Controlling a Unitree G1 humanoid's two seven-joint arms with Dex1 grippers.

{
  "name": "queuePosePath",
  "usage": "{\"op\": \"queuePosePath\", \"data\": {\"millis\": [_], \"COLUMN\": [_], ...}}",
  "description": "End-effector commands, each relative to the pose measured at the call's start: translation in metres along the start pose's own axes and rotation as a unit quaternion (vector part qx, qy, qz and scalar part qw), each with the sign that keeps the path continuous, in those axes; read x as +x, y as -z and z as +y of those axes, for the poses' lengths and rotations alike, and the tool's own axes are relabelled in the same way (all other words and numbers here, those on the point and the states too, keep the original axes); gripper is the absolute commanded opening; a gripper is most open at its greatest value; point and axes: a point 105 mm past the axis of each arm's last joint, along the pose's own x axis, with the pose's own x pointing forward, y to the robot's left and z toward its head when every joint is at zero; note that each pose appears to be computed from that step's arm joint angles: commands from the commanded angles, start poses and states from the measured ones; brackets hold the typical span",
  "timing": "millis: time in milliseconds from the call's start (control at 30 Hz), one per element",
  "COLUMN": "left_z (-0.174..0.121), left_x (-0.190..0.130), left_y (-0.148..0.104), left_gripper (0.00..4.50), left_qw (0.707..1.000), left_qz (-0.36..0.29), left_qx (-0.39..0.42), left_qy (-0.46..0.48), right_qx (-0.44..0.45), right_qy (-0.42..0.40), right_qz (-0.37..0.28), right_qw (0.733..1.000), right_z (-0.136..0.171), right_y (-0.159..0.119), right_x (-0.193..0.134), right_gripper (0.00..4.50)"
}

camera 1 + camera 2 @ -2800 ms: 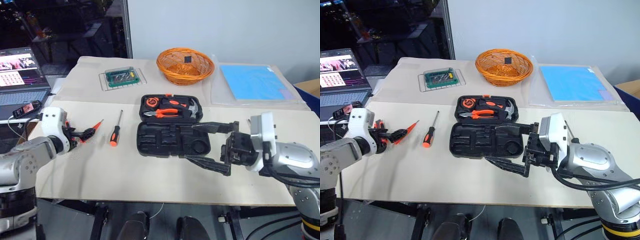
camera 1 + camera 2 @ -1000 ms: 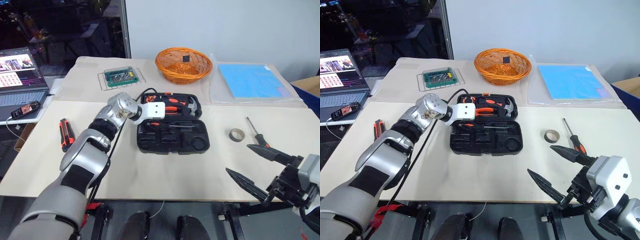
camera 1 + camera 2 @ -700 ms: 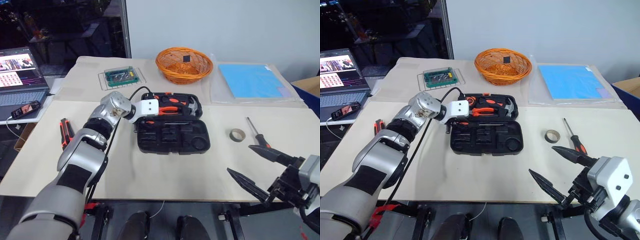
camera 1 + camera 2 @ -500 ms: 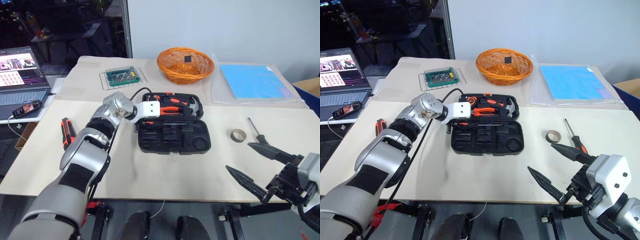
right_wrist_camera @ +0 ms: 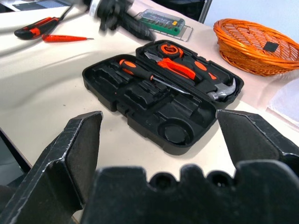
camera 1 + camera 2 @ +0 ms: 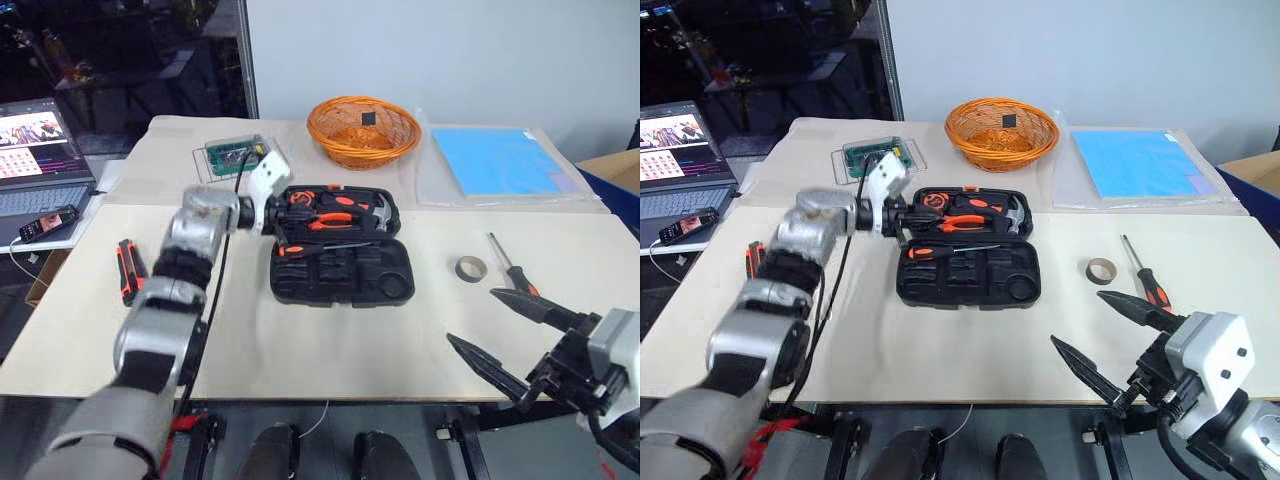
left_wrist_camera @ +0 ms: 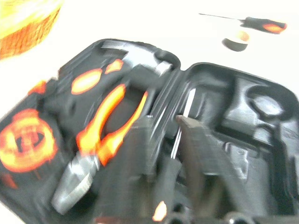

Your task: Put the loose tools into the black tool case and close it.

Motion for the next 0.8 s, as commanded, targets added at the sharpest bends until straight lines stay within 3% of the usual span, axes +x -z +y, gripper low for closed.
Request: {"op": "queuePosePath", "data": {"millis": [33, 233, 300, 400, 533, 733, 800], "left_z": [-0.007, -0.023, -0.019, -0.022, -0.032, -0.025, -0.032], "left_x": [0.01, 0.017, 0.013, 0.016, 0.02, 0.024, 0.035], "left_y": [-0.004, 0.071, 0.081, 0.069, 0.035, 0.046, 0.036], "left_gripper": [0.04, 0.04, 0.04, 0.04, 0.04, 0.04, 0.04], "left_qw": [0.997, 0.989, 0.986, 0.99, 0.997, 0.993, 0.996], "left_qz": [-0.03, 0.121, 0.139, 0.111, 0.037, 0.073, 0.047], "left_qx": [0.001, 0.049, 0.054, 0.041, 0.037, 0.049, 0.03], "left_qy": [-0.073, -0.071, -0.077, -0.075, -0.058, -0.073, -0.065], "right_qx": [-0.012, -0.004, -0.007, 0.005, -0.001, 0.013, 0.012], "right_qy": [0.01, 0.016, 0.036, 0.044, 0.111, 0.159, 0.147], "right_qz": [-0.012, 0.012, 0.034, 0.049, 0.079, 0.078, 0.061], "right_qw": [1.0, 1.0, 0.999, 0.998, 0.991, 0.984, 0.987], "right_z": [0.002, -0.001, -0.009, -0.013, -0.035, -0.053, -0.046], "right_y": [-0.005, 0.002, 0.008, 0.013, 0.025, 0.028, 0.02], "right_x": [0.004, 0.013, 0.014, 0.011, -0.002, -0.004, 0.004], "right_gripper": [4.5, 4.5, 4.5, 4.5, 4.5, 4.5, 4.5]}}
